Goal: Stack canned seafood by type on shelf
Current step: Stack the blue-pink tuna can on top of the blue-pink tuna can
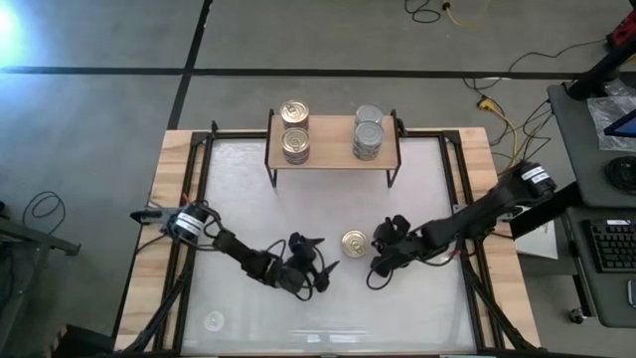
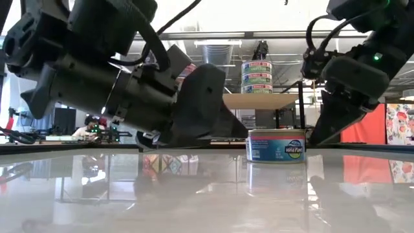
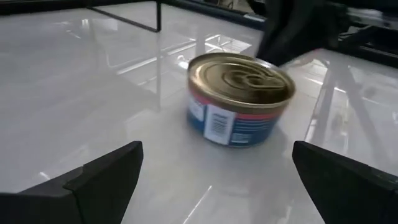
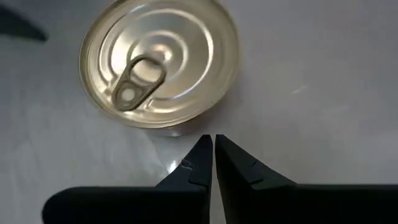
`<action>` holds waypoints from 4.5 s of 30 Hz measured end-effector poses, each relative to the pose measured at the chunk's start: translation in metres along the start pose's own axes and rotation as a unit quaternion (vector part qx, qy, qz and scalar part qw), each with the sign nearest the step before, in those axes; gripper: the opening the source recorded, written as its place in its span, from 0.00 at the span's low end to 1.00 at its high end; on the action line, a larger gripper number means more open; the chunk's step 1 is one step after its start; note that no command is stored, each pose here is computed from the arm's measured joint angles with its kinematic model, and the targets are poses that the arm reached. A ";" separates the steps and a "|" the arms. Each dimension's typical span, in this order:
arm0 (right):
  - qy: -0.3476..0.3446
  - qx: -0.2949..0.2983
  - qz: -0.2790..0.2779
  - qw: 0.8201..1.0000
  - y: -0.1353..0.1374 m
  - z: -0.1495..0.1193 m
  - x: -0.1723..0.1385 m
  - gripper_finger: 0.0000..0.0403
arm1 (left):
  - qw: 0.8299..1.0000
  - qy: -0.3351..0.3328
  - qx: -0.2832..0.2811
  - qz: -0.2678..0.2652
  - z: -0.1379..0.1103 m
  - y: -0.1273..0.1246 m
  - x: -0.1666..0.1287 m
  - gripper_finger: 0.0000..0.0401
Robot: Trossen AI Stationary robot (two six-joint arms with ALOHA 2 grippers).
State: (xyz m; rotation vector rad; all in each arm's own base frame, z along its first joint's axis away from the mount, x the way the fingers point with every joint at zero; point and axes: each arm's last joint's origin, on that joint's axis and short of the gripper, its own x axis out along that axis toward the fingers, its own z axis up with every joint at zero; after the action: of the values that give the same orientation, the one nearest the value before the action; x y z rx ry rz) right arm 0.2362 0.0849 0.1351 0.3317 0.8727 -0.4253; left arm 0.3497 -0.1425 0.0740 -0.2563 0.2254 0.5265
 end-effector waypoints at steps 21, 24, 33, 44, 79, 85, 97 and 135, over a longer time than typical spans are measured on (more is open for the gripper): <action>0.021 -0.073 -0.016 0.997 0.013 0.010 -0.015 0.03 | 1.000 0.020 0.009 -0.020 0.015 0.025 -0.015 0.99; -0.006 -0.064 -0.057 0.996 0.007 0.010 -0.013 0.03 | 0.999 0.035 0.017 -0.036 0.010 0.017 -0.013 0.99; -0.002 -0.059 -0.011 0.998 0.019 0.007 0.011 0.03 | 0.997 0.042 0.057 -0.039 0.004 0.005 0.001 0.99; -0.008 -0.065 0.030 0.997 0.029 0.006 0.027 0.03 | 0.990 0.030 0.135 -0.030 0.011 0.003 0.015 0.99; -0.010 -0.075 0.024 0.997 0.010 0.029 0.034 0.03 | 0.962 0.085 0.205 -0.161 0.031 0.027 0.060 0.95; -0.009 -0.077 0.022 0.997 0.009 0.029 0.034 0.03 | 0.965 0.084 0.193 -0.155 0.030 0.026 0.058 0.89; 0.013 -0.119 0.011 0.993 0.009 0.061 -0.014 0.03 | 0.960 0.086 0.179 -0.197 0.088 0.019 0.001 0.90; -0.209 -0.196 0.048 0.957 -0.037 0.281 -0.063 0.03 | 0.973 0.027 0.209 -0.091 0.300 0.265 -0.054 0.90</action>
State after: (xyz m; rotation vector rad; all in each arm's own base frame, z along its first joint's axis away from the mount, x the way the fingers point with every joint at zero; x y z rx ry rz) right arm 0.3692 -0.0586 0.3502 -0.0840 0.5047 -0.2112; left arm 0.2099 0.1426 0.3239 0.1184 0.3556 0.2805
